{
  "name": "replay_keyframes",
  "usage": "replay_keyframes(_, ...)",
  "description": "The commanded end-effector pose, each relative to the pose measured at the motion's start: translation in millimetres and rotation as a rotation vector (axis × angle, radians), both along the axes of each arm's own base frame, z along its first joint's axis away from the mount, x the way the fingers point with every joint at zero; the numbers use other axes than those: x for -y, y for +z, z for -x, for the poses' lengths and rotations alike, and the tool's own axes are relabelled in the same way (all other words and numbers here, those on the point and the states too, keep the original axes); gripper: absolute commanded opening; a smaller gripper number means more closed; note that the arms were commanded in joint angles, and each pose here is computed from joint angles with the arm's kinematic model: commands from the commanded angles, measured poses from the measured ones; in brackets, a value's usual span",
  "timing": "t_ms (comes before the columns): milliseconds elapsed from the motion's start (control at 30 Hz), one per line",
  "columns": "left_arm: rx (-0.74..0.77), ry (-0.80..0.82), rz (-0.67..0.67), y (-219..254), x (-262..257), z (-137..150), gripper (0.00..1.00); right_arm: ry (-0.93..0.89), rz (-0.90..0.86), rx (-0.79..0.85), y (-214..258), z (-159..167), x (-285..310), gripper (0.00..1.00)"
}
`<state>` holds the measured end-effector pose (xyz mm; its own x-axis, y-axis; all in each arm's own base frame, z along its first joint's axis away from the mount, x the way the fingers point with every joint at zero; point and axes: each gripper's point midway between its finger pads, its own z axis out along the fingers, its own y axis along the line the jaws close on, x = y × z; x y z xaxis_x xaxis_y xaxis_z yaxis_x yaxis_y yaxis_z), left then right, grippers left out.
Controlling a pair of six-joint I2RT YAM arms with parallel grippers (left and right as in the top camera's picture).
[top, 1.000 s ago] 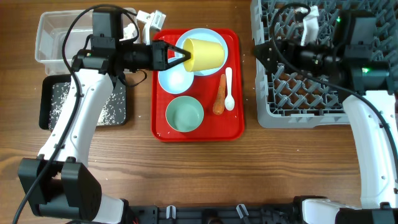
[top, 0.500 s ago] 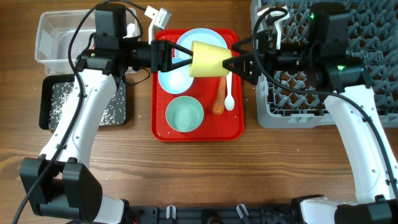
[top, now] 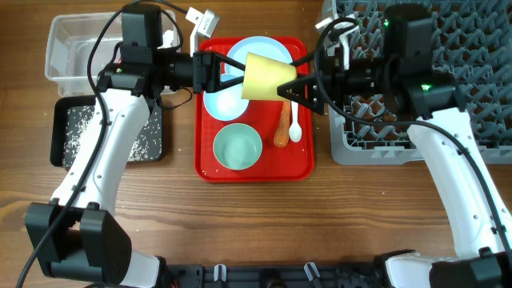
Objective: Sort waste into correct bins and load items into the dishwasher rack
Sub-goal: 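Grasp the yellow cup with the right gripper from the left gripper, then carry the yellow cup right and set it upright in the rack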
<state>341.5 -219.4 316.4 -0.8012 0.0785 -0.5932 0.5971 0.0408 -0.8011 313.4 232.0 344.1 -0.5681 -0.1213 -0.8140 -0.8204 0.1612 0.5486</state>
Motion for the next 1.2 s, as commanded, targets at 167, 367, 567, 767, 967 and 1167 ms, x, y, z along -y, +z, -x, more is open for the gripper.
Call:
replay_keyframes(167, 0.012, -0.023, 0.018, 6, 1, 4, 0.04, 0.063, -0.019, 0.003, -2, 3, -12, 0.61)
replay_keyframes(367, 0.012, -0.023, 0.018, 6, 1, 4, 0.13, 0.063, -0.019, 0.001, -2, 3, -12, 0.45)
replay_keyframes(567, 0.013, -0.022, 0.017, 6, 1, 4, 0.50, 0.044, -0.017, 0.000, -2, -1, -7, 0.43)
replay_keyframes(767, 0.013, -0.022, 0.017, 6, 1, 4, 0.51, -0.024, -0.012, -0.026, -5, -14, 16, 0.43)
replay_keyframes(967, 0.014, 0.005, -0.004, 2, 1, -1, 0.51, -0.214, 0.026, -0.095, -13, -39, 67, 0.45)
replay_keyframes(1167, -0.027, 0.086, -0.080, -13, -1, -12, 0.51, -0.529, 0.193, -0.261, -54, -61, 136, 0.47)
